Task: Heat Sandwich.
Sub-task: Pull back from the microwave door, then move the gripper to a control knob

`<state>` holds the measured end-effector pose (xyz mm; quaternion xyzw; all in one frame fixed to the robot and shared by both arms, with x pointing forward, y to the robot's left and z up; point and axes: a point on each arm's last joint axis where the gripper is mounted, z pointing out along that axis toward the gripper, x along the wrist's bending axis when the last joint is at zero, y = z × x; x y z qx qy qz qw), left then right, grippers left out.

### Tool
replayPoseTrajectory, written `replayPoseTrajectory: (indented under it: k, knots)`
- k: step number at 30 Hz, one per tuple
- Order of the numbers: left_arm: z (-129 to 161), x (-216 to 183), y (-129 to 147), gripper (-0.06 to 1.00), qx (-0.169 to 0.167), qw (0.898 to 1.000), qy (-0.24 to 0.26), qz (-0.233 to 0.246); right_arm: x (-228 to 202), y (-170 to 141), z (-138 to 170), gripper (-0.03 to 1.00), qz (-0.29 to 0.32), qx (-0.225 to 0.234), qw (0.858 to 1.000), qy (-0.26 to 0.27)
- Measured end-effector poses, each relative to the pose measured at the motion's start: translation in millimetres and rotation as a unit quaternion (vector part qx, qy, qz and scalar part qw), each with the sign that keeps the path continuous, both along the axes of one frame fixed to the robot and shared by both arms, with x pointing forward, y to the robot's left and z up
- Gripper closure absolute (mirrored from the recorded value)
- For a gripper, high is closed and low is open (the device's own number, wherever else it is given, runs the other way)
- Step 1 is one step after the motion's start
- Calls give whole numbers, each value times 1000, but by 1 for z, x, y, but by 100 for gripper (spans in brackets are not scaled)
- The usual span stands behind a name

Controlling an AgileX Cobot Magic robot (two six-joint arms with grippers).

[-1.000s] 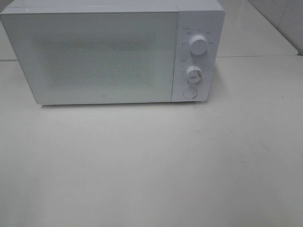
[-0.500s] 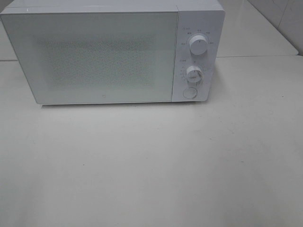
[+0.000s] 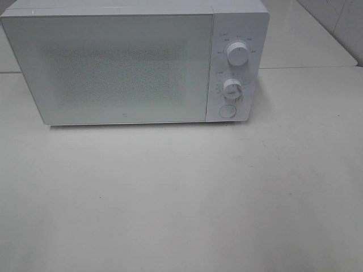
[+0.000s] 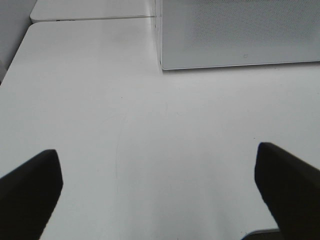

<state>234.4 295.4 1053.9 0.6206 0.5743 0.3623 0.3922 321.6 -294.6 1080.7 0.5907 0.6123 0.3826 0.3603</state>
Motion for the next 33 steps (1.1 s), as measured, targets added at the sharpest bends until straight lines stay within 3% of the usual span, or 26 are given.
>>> replayPoseTrajectory:
  k: [28,33]
  knots:
    - [0,0,0,-5,0,1000,0,0,98,9,-17,20,5,13,999,-30]
    - [0,0,0,-5,0,1000,0,0,117,12,-36,20,10,20,997,-78]
